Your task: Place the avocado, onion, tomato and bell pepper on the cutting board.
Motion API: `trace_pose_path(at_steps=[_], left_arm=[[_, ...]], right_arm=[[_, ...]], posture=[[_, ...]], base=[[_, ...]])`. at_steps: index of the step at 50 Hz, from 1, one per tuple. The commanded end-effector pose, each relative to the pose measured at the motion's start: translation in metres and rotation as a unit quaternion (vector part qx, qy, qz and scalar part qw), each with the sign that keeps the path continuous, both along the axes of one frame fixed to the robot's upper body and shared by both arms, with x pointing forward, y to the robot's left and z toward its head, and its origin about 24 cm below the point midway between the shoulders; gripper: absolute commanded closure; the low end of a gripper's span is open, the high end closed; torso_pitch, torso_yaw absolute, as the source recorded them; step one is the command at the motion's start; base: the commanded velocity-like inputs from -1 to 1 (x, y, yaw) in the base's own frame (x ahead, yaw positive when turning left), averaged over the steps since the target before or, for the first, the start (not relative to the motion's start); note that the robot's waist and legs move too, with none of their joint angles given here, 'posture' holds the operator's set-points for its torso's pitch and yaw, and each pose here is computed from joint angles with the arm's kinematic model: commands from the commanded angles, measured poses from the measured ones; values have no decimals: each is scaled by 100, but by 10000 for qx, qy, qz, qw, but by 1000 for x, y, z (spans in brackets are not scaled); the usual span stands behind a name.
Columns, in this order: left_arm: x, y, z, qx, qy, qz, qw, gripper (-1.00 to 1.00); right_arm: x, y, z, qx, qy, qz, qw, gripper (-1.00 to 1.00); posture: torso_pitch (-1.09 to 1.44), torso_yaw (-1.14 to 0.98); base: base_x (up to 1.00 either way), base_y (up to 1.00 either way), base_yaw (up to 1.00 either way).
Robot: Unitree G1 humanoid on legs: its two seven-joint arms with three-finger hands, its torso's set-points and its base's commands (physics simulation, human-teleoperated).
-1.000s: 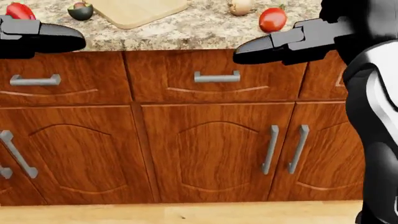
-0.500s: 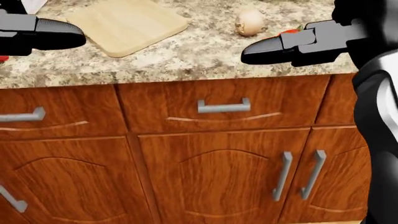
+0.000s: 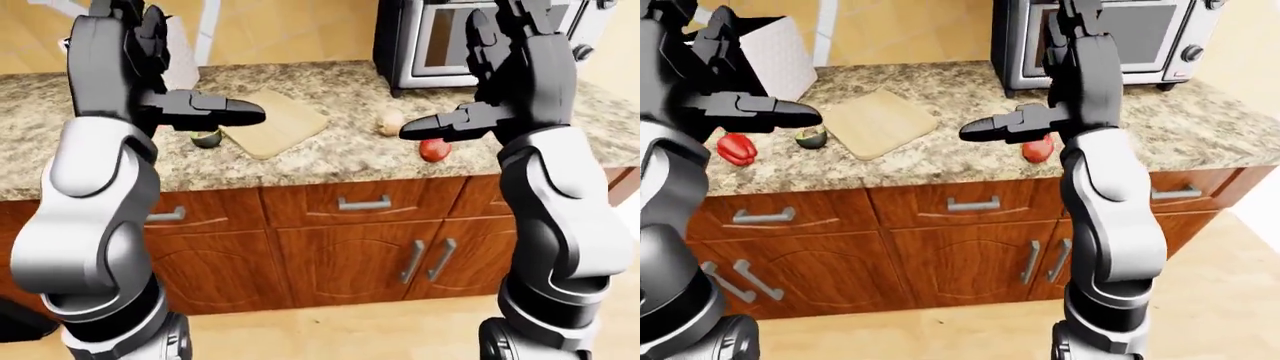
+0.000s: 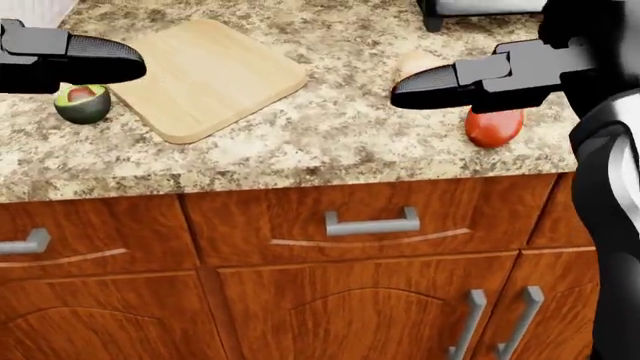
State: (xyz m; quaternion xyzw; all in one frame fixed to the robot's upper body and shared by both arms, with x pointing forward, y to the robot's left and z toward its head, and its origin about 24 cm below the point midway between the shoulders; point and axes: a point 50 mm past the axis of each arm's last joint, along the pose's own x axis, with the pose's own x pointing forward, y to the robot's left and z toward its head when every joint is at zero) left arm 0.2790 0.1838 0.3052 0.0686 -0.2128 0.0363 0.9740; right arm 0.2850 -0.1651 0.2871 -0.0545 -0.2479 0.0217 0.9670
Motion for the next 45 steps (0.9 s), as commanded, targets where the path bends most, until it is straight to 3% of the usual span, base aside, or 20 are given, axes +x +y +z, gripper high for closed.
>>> trace_pose_path(at_steps=[1, 45], left_arm=[[-4, 4, 11, -2, -275, 117, 9996, -100], [-7, 2, 9, 25, -275, 131, 9995, -100]], right_arm=[[-5, 4, 12, -19, -318, 103, 9994, -100], [-7, 5, 9, -40, -324, 146, 9994, -100]], posture=[[0, 0], [0, 0]], base=[[7, 2, 0], [12, 5, 0]])
